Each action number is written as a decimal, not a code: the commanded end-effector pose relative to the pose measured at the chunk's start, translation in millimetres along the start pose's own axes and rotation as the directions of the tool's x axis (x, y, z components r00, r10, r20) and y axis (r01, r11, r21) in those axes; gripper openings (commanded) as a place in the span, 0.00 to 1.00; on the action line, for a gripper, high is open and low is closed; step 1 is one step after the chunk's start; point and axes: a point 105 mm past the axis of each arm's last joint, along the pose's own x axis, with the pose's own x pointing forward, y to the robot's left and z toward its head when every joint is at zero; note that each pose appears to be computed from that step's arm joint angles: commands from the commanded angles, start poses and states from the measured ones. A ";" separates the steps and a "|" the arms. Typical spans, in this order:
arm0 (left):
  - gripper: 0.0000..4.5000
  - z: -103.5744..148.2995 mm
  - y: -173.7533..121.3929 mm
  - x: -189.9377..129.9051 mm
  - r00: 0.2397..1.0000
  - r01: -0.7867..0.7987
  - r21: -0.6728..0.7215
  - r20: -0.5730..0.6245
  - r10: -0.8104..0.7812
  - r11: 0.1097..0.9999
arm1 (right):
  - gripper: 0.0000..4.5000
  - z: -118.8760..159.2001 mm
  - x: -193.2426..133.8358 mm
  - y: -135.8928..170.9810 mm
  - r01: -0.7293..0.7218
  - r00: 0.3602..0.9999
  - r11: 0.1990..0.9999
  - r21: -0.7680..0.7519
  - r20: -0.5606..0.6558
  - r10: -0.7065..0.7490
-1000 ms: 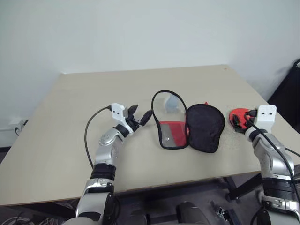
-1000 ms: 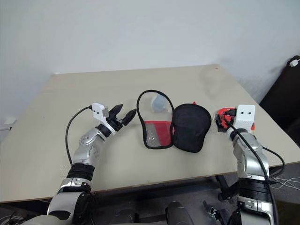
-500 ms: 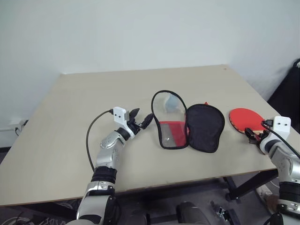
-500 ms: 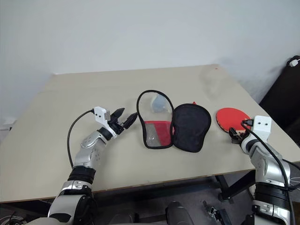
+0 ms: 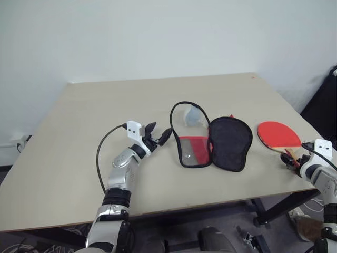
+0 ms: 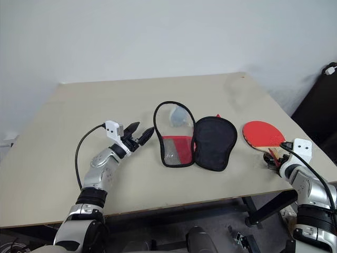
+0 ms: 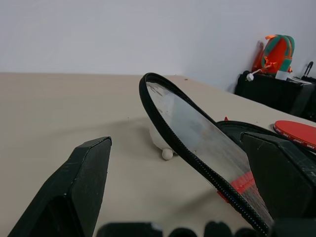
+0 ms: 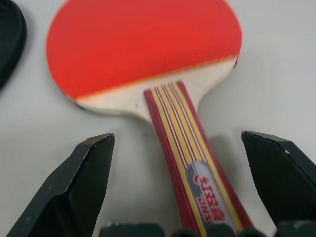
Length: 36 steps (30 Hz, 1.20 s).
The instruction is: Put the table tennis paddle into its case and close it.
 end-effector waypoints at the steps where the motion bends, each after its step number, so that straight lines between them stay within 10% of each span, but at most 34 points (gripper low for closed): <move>1: 1.00 20.8 -1.2 4.0 0.998 0.013 0.042 0.059 -0.015 0.999 | 0.99 22.9 -3.9 -2.7 0.006 0.998 0.999 -0.041 0.060 -0.004; 12: 1.00 20.8 -3.4 8.1 0.998 0.021 0.041 0.060 -0.023 0.999 | 0.99 21.4 -2.0 0.3 -0.004 0.999 0.999 -0.033 0.047 0.006; 24: 1.00 20.4 -3.4 9.0 0.998 0.017 0.039 0.063 -0.020 0.999 | 0.28 28.3 -3.0 5.2 -0.031 0.997 0.999 -0.038 0.069 0.033; 36: 1.00 18.2 -3.6 7.9 0.998 0.012 0.036 0.061 -0.014 0.999 | 0.28 52.8 -7.5 19.9 -0.038 0.988 0.998 -0.055 0.149 0.045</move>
